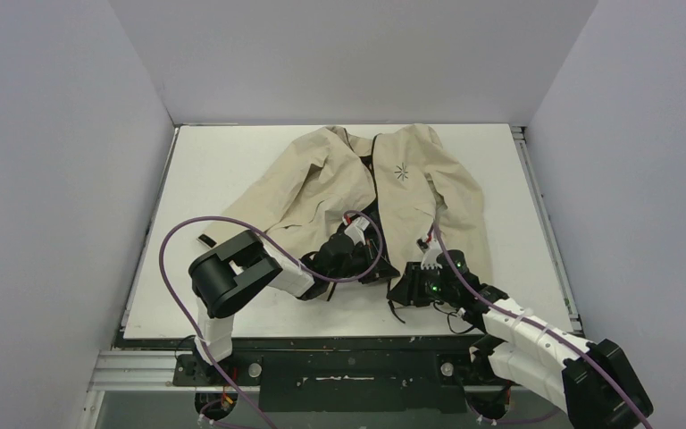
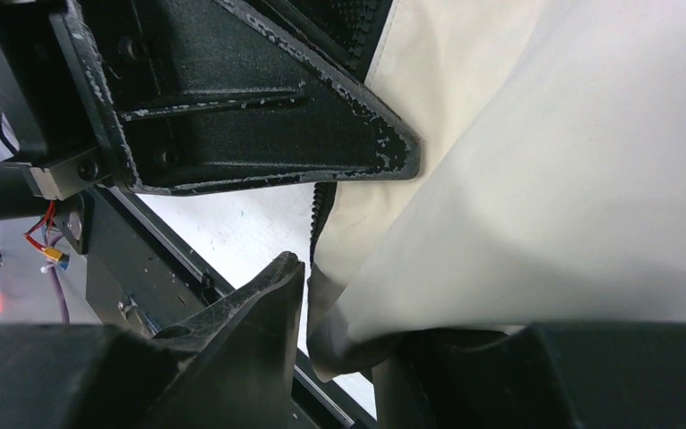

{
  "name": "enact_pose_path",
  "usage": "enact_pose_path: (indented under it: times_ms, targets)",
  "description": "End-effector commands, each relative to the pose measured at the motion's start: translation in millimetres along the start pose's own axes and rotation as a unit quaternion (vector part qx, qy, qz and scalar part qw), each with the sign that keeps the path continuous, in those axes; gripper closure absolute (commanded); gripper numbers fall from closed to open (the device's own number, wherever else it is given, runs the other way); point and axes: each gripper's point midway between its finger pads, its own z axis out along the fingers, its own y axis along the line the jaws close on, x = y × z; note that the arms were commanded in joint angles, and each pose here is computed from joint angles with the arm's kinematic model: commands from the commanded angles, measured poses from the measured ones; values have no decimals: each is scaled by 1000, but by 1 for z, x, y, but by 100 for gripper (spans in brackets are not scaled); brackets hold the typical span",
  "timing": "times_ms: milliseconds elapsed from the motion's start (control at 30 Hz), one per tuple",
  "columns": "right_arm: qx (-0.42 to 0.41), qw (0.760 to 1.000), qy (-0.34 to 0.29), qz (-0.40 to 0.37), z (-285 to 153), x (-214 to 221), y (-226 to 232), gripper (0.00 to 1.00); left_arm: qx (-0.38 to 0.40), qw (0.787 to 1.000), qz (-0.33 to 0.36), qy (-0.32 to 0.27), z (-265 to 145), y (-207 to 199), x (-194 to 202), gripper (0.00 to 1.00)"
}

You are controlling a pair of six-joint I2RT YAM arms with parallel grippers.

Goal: Zip up the jacket

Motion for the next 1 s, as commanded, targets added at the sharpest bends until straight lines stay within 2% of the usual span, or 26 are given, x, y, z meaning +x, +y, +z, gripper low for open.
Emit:
enact_pose_path:
  times_ms: [0,133,233,533,933,967]
  targets:
    - [-20,999,-5,-25,1,-7,10,67,48,999,14,-14,0,-30,-10,100]
    - [-21,999,0,-27,2,-7,10,68,49,999,14,-14,0,-31,-10,100]
    - [-20,999,-5,-29,1,-9,11,74,50,999,14,-14,0,-31,-10,100]
    - [-31,999,-8,-30,0,-10,15,100,50,999,15,-14,-1,-32,-12,100]
    - [-75,996,-5,-43,-3,-12,32,100,50,998,20,-24,-5,-33,-31,100]
    - [-89,995,-7,-45,-4,-13,38,100,52,998,21,-22,-6,-34,-31,97]
